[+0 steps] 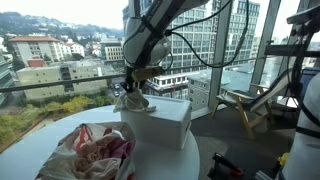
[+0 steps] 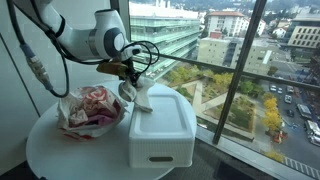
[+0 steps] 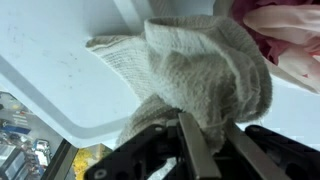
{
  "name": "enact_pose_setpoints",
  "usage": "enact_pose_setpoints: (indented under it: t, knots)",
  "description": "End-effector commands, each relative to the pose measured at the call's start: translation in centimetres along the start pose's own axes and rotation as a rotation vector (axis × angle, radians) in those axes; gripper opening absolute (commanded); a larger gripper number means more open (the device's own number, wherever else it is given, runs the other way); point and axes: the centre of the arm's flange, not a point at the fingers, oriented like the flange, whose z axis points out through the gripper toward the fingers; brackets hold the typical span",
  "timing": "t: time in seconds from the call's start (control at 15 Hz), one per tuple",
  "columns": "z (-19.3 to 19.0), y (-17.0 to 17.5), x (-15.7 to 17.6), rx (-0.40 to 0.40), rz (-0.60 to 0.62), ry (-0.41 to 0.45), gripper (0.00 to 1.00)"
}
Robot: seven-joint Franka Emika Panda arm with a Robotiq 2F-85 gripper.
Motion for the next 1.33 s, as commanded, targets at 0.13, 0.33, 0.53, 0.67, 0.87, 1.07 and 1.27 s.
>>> enact_pose_setpoints:
  t: [0.13, 0.33, 0.53, 0.67, 0.87, 1.07, 1.27]
  knots:
    - [-6.5, -6.4, -3.8, 0.185, -0.244, 0.045, 0.05]
    - [-8.1, -8.8, -6.3, 0.281, -0.385, 0.040, 0.05]
    - [-9.0, -9.4, -8.7, 0.320, -0.537, -0.010, 0.04]
    - [-8.4, -9.7, -9.4, 0.324, -0.601, -0.076, 0.04]
    - [-6.4, -10.4, -10.0, 0.334, -0.669, -0.168, 0.04]
    - [-4.3, -12.2, -9.7, 0.313, -0.734, -0.206, 0.04]
    - [-1.7, -14.9, -9.1, 0.293, -0.790, -0.209, 0.04]
